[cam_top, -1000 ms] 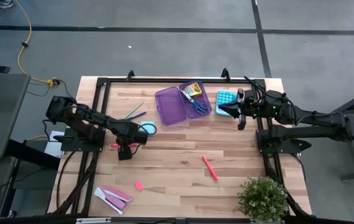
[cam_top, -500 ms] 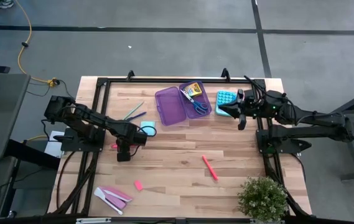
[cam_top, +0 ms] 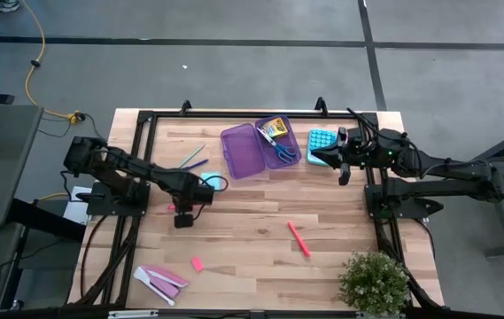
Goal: Pack school essentials
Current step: Put the pink pen into the purple supply box
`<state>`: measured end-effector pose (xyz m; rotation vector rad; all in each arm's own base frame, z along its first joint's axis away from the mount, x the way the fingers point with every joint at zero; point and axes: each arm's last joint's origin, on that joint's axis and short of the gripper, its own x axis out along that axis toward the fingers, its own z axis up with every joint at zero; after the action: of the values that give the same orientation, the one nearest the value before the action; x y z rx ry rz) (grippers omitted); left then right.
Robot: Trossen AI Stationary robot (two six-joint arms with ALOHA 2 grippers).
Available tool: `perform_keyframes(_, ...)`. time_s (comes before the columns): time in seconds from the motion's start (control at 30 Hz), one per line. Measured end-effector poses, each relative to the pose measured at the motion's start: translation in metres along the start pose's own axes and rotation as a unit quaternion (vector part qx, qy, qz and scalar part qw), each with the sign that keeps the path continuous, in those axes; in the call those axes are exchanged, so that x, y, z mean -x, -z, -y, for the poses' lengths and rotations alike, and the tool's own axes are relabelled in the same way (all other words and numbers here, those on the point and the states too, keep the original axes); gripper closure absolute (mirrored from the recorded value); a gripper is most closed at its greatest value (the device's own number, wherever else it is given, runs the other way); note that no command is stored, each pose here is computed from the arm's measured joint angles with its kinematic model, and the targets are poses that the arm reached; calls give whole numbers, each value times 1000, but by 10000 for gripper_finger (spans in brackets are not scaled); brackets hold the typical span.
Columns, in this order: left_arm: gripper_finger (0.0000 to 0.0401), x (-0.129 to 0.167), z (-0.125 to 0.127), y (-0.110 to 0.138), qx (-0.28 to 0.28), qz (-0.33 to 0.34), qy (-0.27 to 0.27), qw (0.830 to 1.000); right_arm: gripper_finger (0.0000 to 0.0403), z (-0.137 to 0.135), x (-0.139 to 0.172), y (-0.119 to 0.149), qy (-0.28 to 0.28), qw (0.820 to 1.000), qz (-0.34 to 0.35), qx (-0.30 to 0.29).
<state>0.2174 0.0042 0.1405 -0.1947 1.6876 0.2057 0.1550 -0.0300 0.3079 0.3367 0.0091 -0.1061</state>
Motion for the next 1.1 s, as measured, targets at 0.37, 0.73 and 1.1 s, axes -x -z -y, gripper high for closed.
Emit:
perform_keyframes(0.37, 382, 70, -3, -9, 33, 136, 47, 989, 402, 0, 0, 1, 2, 1000, -7, -2)
perform_keyframes(0.73, 381, 189, -14, 12, 86, 570, 87, 813, 402, 0, -2, 3, -7, 1000, -15, -2)
perform_keyframes(1.1, 381, 184, -16, 20, 119, 725, 116, 669, 402, -11, -17, 4, -72, 997, -4, 20)
